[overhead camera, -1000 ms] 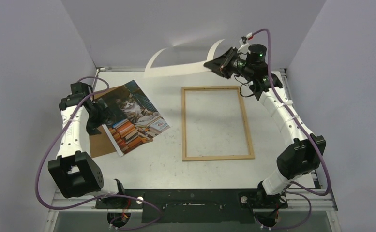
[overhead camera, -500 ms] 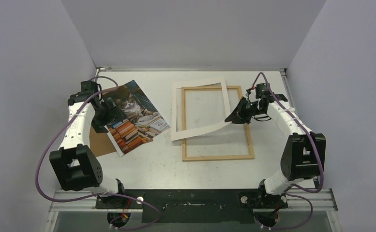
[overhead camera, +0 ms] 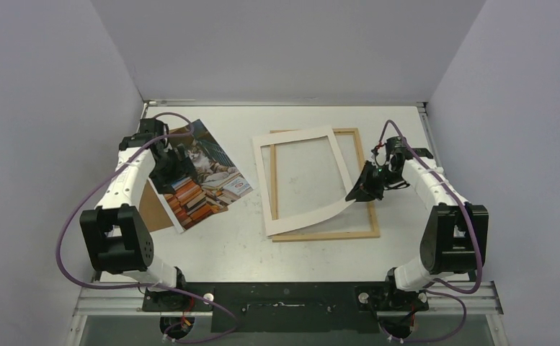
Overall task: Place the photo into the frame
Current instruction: Place the photo frame item in the photo frame.
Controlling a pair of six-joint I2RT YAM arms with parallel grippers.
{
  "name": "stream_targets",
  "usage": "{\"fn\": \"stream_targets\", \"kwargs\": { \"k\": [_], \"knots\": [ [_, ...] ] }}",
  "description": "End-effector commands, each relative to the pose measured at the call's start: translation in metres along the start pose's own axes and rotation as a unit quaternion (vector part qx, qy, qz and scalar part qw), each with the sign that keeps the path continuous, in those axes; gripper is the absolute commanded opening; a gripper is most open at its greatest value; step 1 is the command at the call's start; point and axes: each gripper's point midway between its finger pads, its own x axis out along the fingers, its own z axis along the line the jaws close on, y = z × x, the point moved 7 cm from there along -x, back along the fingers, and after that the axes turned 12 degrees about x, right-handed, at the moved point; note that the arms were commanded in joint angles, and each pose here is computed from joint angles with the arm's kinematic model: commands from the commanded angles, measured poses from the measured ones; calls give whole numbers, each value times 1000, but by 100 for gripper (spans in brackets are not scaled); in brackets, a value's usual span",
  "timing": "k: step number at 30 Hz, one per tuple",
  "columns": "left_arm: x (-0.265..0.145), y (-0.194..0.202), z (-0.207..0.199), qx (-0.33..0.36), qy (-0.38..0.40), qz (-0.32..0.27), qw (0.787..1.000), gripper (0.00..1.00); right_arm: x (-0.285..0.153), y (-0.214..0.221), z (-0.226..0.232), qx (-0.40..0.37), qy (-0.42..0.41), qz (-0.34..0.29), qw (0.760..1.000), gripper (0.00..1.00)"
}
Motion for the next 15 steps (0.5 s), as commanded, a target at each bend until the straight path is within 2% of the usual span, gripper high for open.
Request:
{"fn": "stream_targets", "kwargs": {
  "k": [1,11,15],
  "knots": [
    [6,-6,-8,7,17,-13,1000,74,-14,-2,-6,-19,38,-51,998,0],
    [19,0,-25,33,29,4,999,74,-34,4,-25,-11,72,-118,990,0],
    [22,0,-27,37,29,7,999,74,-33,7,-28,-16,71,-114,991,0]
  ]
}}
